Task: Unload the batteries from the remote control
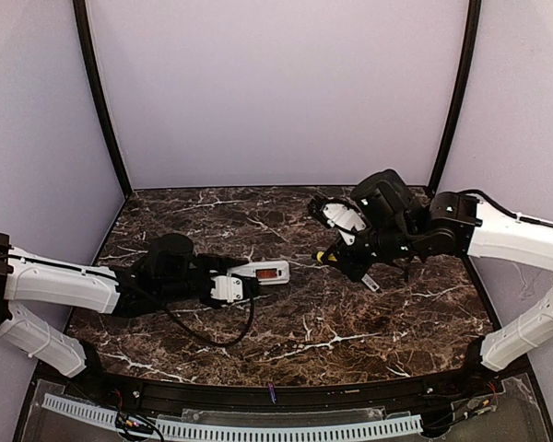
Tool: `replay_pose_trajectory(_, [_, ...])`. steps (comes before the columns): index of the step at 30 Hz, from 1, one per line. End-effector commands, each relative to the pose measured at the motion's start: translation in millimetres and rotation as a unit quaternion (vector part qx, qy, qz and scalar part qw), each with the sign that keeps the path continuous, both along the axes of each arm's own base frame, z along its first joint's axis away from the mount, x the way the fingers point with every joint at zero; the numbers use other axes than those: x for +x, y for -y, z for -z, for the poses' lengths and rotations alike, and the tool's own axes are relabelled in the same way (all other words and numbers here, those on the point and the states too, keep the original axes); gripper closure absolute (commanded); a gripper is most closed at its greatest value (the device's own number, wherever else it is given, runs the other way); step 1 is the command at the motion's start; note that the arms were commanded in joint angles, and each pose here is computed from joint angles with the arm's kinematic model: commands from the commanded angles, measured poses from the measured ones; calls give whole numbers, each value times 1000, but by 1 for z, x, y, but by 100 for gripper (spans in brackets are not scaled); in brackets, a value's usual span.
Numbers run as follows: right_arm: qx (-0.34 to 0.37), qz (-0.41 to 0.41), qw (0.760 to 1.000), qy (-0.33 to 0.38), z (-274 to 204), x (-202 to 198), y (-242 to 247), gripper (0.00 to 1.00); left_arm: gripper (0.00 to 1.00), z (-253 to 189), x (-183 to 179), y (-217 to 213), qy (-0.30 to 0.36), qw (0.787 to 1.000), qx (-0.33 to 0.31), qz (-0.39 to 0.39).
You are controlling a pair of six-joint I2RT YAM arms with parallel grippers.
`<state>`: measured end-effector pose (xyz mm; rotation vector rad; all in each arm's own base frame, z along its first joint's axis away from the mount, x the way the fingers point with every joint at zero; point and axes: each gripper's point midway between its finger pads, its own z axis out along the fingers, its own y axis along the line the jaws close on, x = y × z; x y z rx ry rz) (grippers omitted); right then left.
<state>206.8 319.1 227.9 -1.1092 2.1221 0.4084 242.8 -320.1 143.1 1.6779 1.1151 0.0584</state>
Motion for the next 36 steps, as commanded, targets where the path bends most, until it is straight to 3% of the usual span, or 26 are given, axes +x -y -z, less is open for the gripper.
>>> replay_pose_trajectory(1, [3,124,991,56,-2,35,25,100,100,-24,21,-3,21,997,-45,-55])
replay_pose_trajectory(12, [6,302,950,75,46,77,55,100,100,-49,28,-10,34,990,-104,-94])
replay_pose_trajectory(20, [33,353,932,69,81,119,53,100,100,-71,33,-19,58,982,-135,-120])
replay_pose_trajectory(36, [111,418,900,54,137,243,60,100,100,-78,37,-26,68,977,-144,-141])
